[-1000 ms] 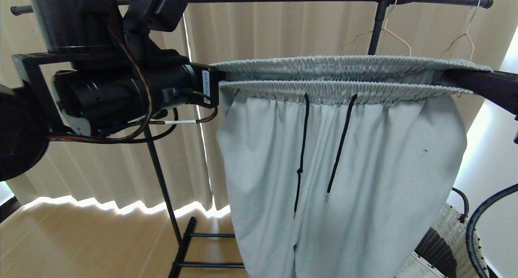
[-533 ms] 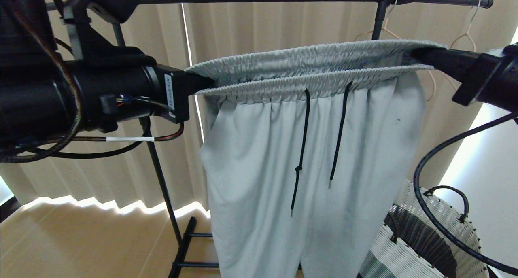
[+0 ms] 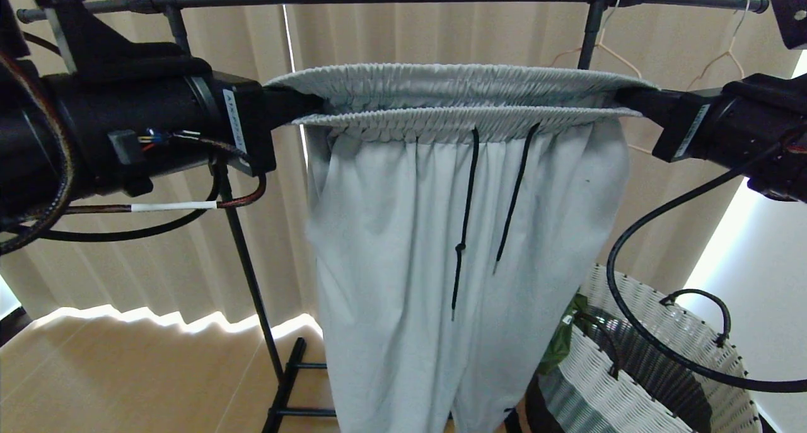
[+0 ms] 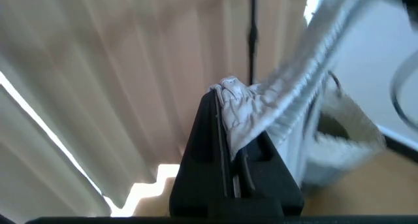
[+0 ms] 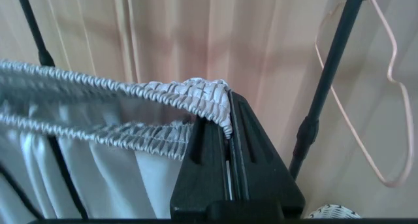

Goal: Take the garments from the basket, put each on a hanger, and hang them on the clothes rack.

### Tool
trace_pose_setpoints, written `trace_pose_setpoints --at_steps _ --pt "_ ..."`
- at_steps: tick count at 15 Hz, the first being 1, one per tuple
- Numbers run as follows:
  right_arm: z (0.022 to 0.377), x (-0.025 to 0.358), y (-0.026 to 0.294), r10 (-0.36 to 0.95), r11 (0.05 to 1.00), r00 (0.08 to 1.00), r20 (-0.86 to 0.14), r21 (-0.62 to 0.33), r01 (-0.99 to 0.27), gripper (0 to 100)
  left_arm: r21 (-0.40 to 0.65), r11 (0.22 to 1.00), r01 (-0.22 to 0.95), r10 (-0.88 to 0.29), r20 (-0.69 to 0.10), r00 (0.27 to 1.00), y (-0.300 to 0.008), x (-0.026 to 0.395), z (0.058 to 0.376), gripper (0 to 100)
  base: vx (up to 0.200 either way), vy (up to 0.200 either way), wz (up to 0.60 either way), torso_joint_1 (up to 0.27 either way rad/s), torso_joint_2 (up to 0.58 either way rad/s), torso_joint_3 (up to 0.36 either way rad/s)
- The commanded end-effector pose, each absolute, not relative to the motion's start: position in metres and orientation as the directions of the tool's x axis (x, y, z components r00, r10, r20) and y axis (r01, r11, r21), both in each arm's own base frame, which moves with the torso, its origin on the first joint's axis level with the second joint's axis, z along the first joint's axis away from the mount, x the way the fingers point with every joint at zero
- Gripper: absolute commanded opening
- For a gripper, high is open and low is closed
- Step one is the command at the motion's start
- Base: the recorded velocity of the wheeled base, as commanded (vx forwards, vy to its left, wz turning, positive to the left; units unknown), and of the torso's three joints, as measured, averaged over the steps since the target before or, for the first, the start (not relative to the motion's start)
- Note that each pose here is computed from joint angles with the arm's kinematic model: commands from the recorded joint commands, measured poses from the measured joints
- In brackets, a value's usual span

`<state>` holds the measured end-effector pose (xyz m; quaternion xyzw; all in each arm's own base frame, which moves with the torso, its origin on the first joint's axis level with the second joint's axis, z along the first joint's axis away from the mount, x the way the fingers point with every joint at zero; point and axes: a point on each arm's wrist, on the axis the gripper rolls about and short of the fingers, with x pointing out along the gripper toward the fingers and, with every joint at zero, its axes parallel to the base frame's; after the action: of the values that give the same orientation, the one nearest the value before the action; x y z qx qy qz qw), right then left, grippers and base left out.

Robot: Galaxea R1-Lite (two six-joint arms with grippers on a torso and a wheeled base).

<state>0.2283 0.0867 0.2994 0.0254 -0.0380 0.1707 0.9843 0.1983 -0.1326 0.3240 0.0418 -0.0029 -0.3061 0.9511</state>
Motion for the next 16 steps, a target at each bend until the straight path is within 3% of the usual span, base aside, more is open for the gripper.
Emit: trace_pose_setpoints --at_steps 1,16 --pt "0.303 0.215 0.083 0.339 0.938 0.935 0.100 0.037 -0.344 0 0.081 0.812 0.579 -0.580 -0.014 0.815 -0.136 0.203 0.325 0 0.000 0.000 0.00 0.000 0.00 0.000" --pt "0.295 0.204 0.083 0.359 0.932 0.932 0.049 0.035 -0.361 0 0.109 0.831 0.546 -0.545 -0.044 0.837 -0.138 0.207 0.316 0 0.000 0.000 0.00 0.000 0.00 0.000"
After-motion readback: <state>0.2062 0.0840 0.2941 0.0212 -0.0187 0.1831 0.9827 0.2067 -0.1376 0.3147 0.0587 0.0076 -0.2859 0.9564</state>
